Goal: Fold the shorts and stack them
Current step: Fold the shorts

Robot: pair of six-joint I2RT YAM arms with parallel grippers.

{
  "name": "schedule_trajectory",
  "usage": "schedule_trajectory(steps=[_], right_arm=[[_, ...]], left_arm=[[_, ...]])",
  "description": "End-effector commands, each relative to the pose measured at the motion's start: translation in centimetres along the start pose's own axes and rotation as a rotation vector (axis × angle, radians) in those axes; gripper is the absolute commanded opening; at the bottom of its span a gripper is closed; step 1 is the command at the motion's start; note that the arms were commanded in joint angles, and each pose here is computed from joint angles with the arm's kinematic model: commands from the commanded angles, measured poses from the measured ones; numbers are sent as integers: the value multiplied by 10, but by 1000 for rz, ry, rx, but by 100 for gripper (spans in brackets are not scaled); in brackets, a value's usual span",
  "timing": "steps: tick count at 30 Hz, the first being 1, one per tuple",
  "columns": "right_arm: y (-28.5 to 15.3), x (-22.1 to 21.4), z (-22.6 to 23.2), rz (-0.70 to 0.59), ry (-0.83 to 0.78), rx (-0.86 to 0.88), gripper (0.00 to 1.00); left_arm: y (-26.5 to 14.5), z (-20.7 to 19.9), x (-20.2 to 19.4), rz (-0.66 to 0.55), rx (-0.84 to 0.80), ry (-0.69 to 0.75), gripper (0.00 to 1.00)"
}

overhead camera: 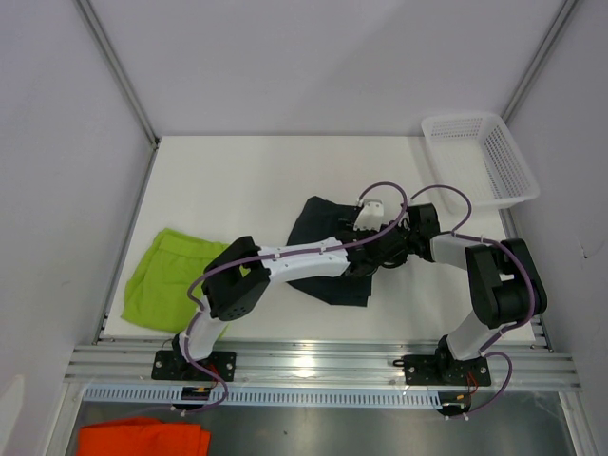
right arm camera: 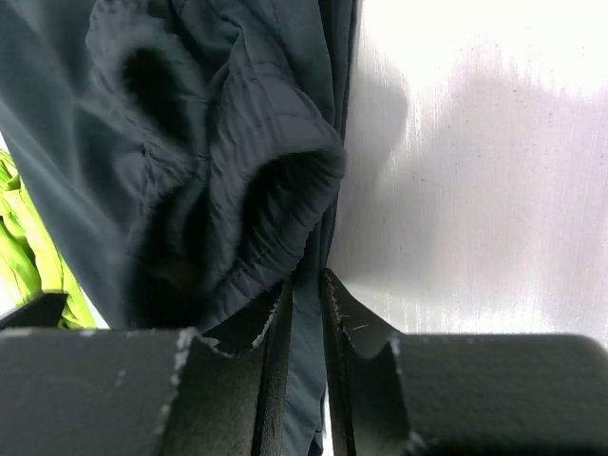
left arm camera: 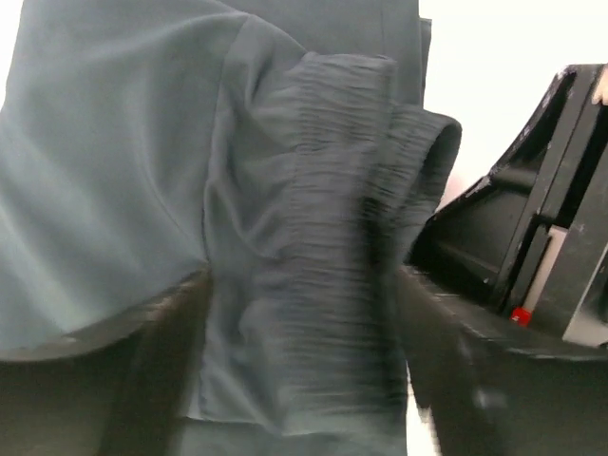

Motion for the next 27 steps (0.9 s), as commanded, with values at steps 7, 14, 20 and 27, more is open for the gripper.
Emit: schedule_trajectory(steps=[7,14,20,27], right_arm=[[-3,-3,-13,10,3,-47,22],[-21,7,-14,-38,1,-78,26],[-43,13,-23,-95,17,-144,45],[-77,8,-2,-183,59,-105,56]], left_arm=[[-32,2,36,52,-175,-148,99],[-52,49,94,66,-265,-250,99],[-47,93,101,107,-308,-255,99],[-2,124,92,196,-314,-250,99]])
Point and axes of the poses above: each gripper's point midway between its finger pads, its own y axis out along the fingers, its own z axis along the line the jaws close on, x = y × z, the point moved 1 cm from there along -y, back along the fingers, and after that the axes turned 10 degrees about -y, right-handed, at the moved point
